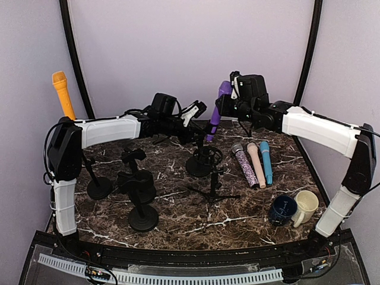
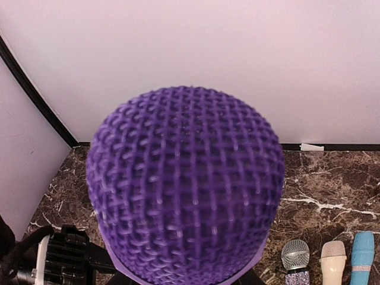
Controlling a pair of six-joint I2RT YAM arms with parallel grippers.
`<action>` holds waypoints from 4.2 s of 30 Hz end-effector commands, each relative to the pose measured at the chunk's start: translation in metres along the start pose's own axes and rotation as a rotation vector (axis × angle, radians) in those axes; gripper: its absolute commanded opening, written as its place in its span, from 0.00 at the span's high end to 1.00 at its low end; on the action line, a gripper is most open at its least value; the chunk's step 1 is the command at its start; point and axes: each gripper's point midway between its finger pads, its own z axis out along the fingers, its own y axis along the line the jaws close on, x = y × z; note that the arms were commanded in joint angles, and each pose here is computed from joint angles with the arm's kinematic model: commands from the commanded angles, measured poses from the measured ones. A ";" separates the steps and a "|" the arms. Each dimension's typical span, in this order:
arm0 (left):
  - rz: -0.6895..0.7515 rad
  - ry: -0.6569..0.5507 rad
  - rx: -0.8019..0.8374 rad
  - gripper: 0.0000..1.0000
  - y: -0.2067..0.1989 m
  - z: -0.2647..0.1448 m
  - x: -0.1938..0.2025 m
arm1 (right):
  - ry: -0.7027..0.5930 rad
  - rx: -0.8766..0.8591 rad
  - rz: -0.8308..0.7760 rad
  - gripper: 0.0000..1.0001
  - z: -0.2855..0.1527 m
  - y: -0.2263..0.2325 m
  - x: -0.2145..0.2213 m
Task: Remove the microphone from the stand
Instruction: Remove the microphone from the microphone stand, then place the microphone at the corner of the board, then pick up the microphone stand with the microphone from the corner of the board.
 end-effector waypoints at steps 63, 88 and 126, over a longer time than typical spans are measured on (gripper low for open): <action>-0.303 -0.038 -0.307 0.26 0.040 -0.202 -0.017 | 0.415 0.596 0.086 1.00 -0.114 -0.283 0.052; -0.513 -0.122 -0.429 0.25 0.021 -0.265 0.064 | 0.710 0.379 0.203 0.89 -0.009 -0.289 0.168; -0.879 0.060 -0.810 0.19 -0.014 -0.367 0.135 | 0.600 0.345 0.290 0.30 -0.001 -0.294 0.164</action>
